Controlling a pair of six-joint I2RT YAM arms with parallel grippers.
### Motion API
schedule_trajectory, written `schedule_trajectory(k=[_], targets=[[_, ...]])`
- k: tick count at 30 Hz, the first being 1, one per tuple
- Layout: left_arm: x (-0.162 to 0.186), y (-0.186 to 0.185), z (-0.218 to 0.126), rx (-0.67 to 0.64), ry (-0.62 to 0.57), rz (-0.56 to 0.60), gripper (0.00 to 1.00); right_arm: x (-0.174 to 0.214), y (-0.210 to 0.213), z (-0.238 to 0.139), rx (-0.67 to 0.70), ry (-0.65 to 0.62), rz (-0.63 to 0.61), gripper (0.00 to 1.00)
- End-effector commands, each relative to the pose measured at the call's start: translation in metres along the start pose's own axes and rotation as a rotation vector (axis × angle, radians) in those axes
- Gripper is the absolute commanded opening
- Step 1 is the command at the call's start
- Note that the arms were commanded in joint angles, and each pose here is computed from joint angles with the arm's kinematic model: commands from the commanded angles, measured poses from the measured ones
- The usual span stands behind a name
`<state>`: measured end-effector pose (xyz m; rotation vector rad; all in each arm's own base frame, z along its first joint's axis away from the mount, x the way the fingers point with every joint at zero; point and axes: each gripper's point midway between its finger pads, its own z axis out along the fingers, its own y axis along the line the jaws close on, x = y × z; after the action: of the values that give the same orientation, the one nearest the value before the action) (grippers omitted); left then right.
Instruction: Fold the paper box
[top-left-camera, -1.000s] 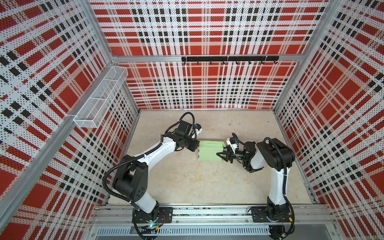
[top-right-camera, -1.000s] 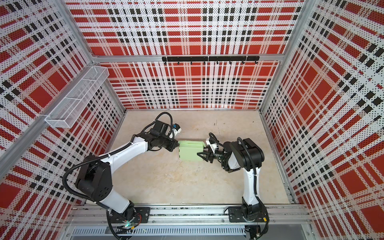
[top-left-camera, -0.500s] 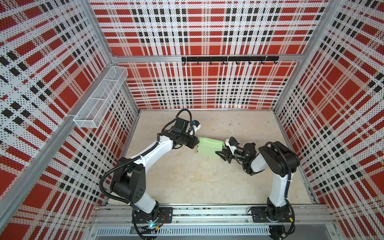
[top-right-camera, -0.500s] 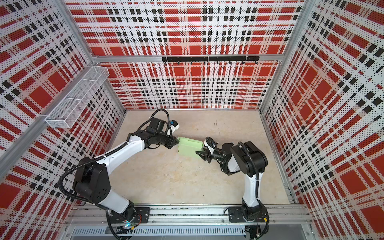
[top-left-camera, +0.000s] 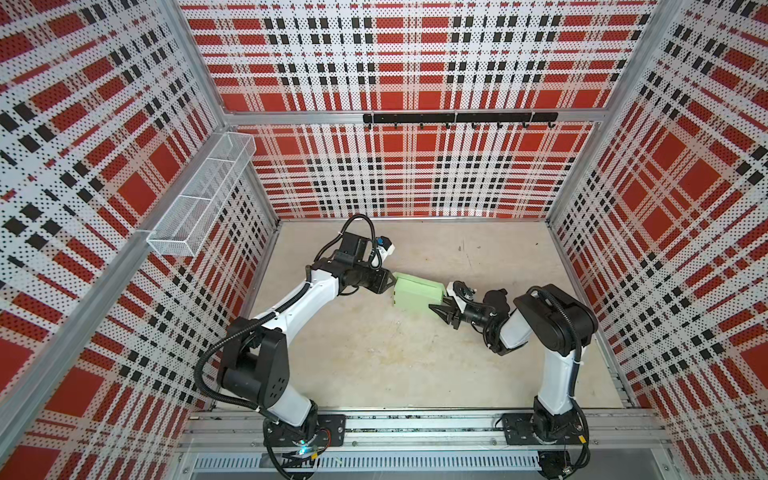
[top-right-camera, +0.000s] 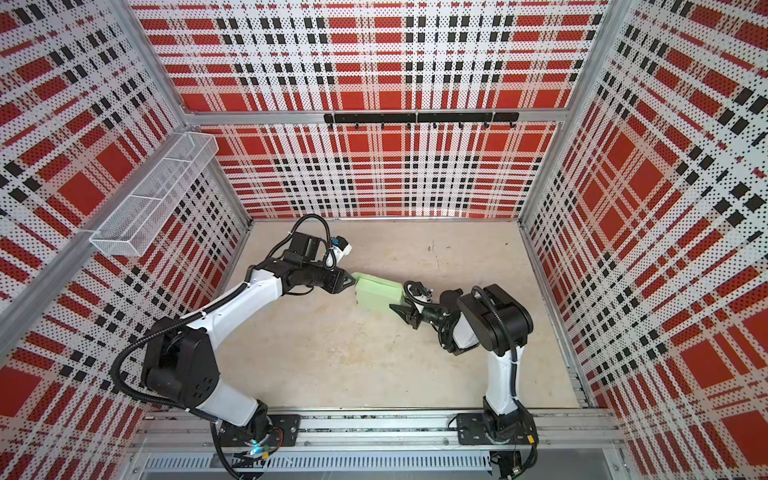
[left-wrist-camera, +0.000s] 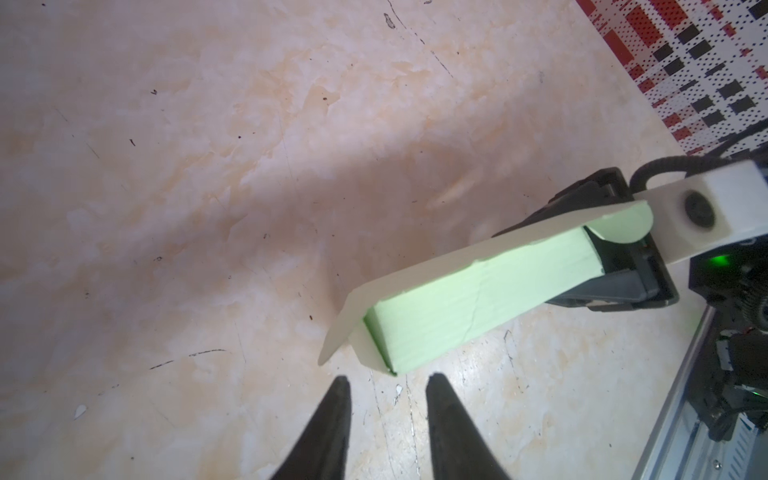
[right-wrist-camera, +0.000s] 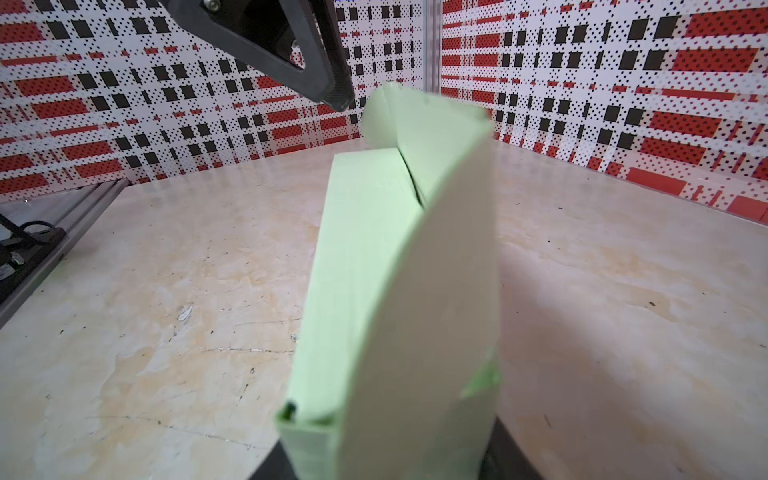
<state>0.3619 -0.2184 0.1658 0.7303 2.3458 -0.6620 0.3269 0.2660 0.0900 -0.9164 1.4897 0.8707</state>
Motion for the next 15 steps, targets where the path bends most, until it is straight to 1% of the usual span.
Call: schedule_trajectory(k=[1,8,12,15], targets=[[-0.006,0.012,0.001,-0.042,-0.008,0.016,0.38,-0.023,0.003,0.0,0.003,-0.068,-0.096,0.31],[-0.003,0.017,0.008,-0.052,0.019,0.056,0.43,-0.022,0.007,0.003,-0.016,-0.068,-0.098,0.3],[-0.003,0.014,0.01,-0.03,0.02,0.064,0.41,-0.02,0.008,0.004,-0.02,-0.065,-0.097,0.3],[-0.004,0.016,0.011,-0.038,0.024,0.066,0.4,-0.019,0.01,0.004,-0.027,-0.061,-0.098,0.28]])
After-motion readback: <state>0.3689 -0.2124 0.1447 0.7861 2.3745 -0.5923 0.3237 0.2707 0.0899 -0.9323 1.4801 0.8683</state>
